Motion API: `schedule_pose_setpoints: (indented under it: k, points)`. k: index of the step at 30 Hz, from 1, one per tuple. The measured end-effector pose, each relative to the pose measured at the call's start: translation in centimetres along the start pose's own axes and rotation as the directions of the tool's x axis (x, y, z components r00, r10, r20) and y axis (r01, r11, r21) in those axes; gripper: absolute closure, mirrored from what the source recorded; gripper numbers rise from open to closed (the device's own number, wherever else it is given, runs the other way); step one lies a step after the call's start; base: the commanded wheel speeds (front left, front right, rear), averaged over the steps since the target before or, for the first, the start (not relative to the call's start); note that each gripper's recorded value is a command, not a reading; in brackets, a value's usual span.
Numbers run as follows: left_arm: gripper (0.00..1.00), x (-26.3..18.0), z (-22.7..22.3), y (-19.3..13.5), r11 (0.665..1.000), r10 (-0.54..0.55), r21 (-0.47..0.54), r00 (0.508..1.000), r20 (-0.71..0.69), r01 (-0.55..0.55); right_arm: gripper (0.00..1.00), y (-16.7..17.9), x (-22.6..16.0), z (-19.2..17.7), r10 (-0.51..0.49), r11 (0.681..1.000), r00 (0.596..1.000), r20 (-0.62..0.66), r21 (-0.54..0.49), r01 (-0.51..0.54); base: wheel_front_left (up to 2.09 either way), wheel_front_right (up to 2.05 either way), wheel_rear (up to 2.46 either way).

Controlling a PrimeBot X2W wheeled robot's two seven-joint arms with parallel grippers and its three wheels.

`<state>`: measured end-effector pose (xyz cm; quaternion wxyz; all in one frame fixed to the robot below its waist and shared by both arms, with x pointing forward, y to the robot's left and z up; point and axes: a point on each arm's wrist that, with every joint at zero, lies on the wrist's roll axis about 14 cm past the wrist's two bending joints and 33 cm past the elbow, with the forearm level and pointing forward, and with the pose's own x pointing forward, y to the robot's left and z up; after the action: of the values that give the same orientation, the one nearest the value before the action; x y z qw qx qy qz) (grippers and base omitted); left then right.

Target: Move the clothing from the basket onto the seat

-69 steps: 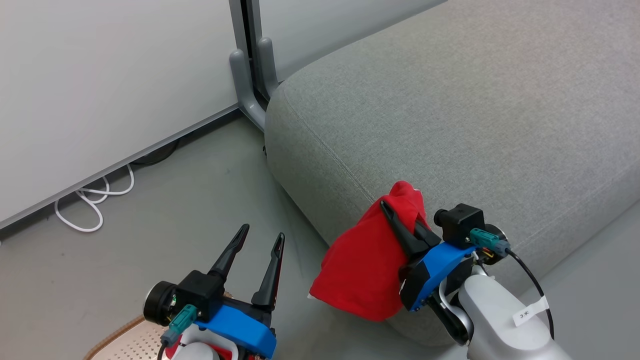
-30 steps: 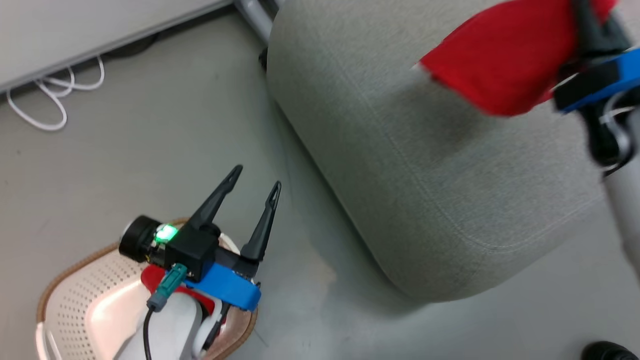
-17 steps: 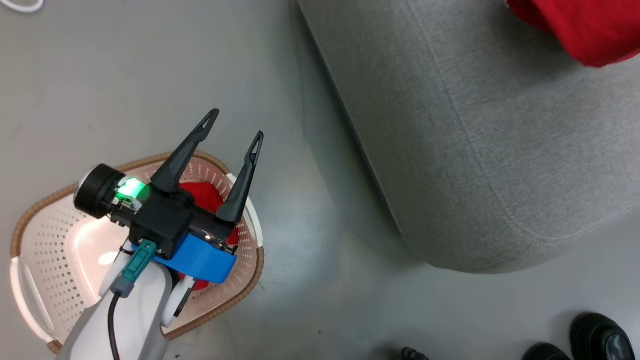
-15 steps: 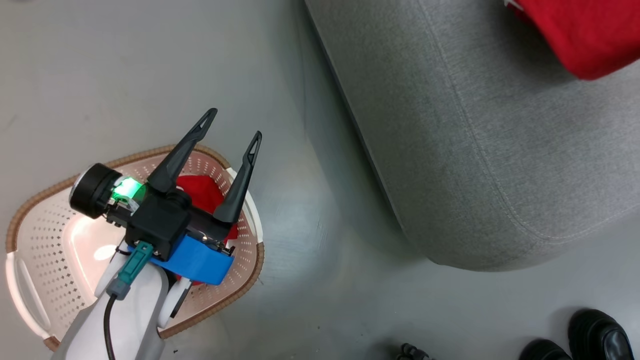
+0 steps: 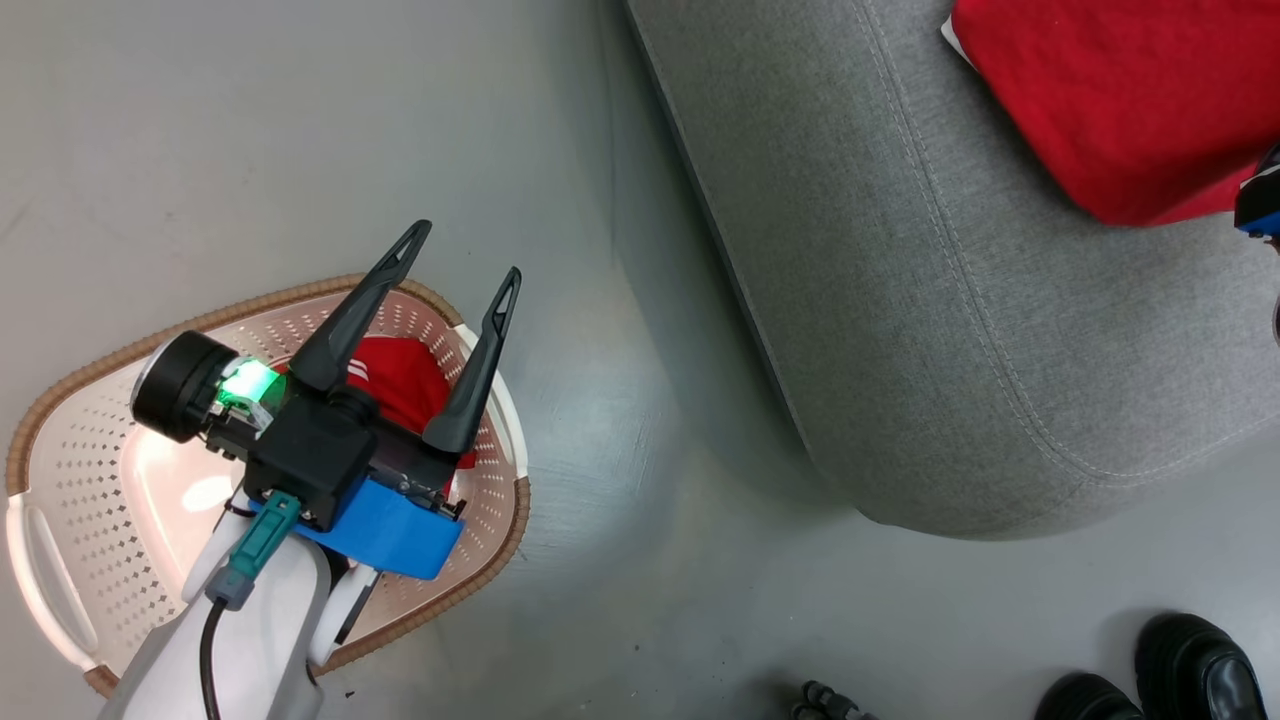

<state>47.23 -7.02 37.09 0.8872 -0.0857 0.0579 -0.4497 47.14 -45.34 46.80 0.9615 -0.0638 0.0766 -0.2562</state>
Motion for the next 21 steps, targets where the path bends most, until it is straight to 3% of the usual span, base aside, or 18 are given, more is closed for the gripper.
schedule_pose_setpoints:
  k: [8, 9, 10, 21]
  points:
    - [0.00, 0.1, 0.4, -0.5, 1.000, -0.006, -0.005, 1.000, 0.004, 0.006, 1.00, -0.2, -0.3, 0.1, 0.003, 1.000, 1.000, -0.008, -0.016, -0.003, 0.00, 0.00, 0.00]
    - [0.00, 0.1, 0.5, -0.5, 1.000, -0.005, -0.004, 1.000, 0.005, 0.005, 0.59, -0.3, -0.4, 0.1, 0.001, 1.000, 1.000, -0.008, -0.015, -0.001, 0.00, 0.00, 0.00]
    - [0.00, 0.1, 0.5, -0.6, 1.000, -0.005, -0.003, 1.000, 0.004, 0.005, 0.01, -0.3, -0.4, 0.2, 0.000, 1.000, 1.000, -0.007, -0.014, -0.001, 0.00, 0.00, 0.00]
    - [0.00, -0.5, 2.1, -1.2, 1.000, 0.015, -0.007, 1.000, 0.024, -0.015, 0.00, -0.7, -2.1, 0.5, 0.012, 1.000, 1.000, -0.003, -0.001, -0.012, 0.00, 0.00, 0.00]
